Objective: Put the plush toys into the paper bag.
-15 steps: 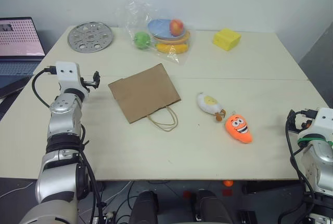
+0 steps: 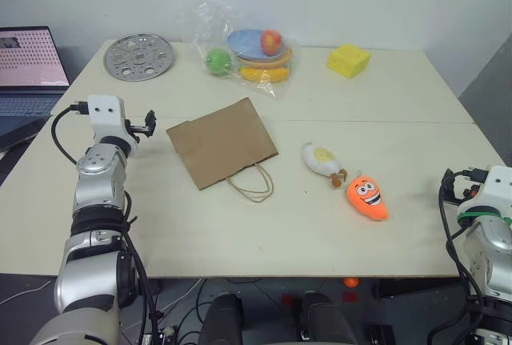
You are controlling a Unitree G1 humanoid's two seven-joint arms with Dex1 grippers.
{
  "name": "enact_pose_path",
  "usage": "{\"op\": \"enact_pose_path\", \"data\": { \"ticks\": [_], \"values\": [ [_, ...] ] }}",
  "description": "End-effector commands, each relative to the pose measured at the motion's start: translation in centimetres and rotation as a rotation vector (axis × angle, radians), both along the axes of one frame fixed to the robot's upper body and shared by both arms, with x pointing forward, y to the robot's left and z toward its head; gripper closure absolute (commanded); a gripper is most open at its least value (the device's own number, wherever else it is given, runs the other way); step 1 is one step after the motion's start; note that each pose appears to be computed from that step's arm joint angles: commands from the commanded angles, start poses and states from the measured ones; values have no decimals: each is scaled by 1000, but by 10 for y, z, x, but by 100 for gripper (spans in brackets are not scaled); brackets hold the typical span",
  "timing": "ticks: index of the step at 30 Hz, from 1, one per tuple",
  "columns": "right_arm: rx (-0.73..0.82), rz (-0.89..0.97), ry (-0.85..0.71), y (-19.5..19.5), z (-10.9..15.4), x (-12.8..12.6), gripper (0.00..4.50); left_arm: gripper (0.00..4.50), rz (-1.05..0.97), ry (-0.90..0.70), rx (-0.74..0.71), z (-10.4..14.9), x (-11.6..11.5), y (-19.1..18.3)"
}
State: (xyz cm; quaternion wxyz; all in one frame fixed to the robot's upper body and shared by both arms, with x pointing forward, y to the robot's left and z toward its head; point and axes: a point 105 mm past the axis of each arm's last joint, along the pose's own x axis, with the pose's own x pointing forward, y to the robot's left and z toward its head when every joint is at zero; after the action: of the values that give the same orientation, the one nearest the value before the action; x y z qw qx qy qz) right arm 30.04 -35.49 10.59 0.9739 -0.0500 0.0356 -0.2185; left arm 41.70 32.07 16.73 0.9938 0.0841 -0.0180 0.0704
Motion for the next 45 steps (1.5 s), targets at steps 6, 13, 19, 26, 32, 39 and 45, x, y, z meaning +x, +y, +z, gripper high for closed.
{"op": "enact_pose_path", "data": {
  "ticks": [6,13,19,26,32,39,45],
  "values": [
    [-54,15,-68,1,26,5,0,5,-1,-103,-18,29,-5,5],
    [-101,181,-122,25,62,22,0,5,-223,-212,-43,80,-7,-23],
    [-122,715,-54,99,92,29,0,5,-786,-85,132,96,-30,-113],
    [-44,1226,114,174,91,-19,0,5,-1252,173,361,47,-83,-170],
    [-43,1419,211,217,83,-52,0,5,-1343,278,459,-1,-102,-188],
    [-77,1369,193,221,88,-50,0,5,-1242,268,497,-30,-89,-196],
    [-69,1337,180,218,91,-49,0,5,-1224,274,538,-44,-82,-195]
  ]
}}
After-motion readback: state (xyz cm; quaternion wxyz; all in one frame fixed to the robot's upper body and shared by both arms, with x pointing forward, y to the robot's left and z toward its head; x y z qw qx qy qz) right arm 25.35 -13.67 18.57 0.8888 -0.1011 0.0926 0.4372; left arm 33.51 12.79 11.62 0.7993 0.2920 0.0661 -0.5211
